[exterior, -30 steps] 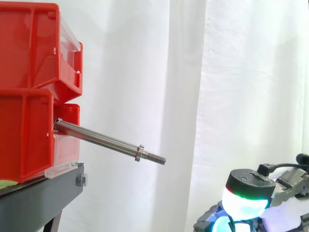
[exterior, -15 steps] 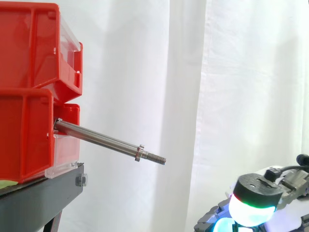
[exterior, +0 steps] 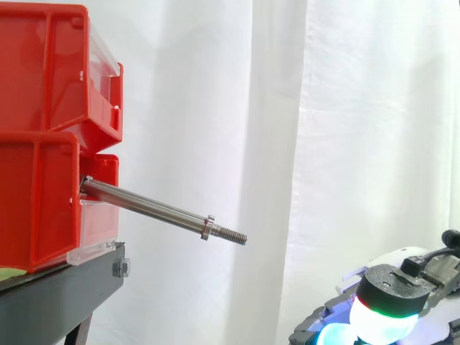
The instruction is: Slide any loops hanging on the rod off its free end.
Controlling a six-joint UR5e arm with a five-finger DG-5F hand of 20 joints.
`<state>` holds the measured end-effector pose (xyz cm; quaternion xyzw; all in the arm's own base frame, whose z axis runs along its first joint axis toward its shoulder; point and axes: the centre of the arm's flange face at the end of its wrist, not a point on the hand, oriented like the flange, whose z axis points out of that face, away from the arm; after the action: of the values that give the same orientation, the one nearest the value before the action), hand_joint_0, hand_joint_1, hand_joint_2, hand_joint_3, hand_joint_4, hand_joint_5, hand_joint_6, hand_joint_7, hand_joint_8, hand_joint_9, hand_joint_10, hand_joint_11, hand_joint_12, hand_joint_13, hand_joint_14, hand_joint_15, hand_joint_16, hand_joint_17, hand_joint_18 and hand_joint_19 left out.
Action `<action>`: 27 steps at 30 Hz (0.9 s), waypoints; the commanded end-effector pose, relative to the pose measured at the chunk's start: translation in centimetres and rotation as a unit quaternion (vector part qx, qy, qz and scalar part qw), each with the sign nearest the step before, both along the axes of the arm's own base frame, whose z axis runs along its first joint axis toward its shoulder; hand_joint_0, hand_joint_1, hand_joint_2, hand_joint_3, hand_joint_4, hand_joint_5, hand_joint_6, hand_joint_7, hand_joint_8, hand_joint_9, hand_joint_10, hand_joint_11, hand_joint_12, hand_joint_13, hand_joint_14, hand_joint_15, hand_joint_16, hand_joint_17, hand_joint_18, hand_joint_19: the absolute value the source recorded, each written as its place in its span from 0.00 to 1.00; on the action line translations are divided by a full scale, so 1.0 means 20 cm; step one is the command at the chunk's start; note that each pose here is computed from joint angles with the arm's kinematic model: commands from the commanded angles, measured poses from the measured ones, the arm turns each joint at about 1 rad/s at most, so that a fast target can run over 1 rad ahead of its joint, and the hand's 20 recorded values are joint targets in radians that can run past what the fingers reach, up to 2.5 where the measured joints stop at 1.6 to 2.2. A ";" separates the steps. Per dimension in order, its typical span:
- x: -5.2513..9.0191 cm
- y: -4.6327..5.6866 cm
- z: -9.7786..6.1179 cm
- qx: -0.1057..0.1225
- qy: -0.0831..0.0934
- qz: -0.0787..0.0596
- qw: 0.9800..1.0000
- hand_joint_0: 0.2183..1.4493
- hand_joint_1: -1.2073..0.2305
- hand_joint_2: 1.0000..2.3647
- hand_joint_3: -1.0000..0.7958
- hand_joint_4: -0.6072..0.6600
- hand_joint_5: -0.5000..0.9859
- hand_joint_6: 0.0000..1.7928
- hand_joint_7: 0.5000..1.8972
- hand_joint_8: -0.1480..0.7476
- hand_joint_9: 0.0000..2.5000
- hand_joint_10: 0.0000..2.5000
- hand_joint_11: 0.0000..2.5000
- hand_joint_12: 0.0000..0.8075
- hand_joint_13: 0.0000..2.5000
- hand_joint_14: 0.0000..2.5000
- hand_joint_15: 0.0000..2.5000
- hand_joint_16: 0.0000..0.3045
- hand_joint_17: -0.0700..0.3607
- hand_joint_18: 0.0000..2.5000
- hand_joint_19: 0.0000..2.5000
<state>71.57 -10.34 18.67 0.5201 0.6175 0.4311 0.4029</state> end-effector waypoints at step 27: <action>-0.02 0.03 -0.01 0.031 0.022 -0.007 0.999 0.29 0.40 0.01 0.39 0.65 0.23 0.45 0.71 0.57 0.34 0.00 0.10 0.42 0.21 0.00 0.00 0.14 0.39 0.17 0.01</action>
<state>71.24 -9.72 18.42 0.5450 0.6093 0.4359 0.3765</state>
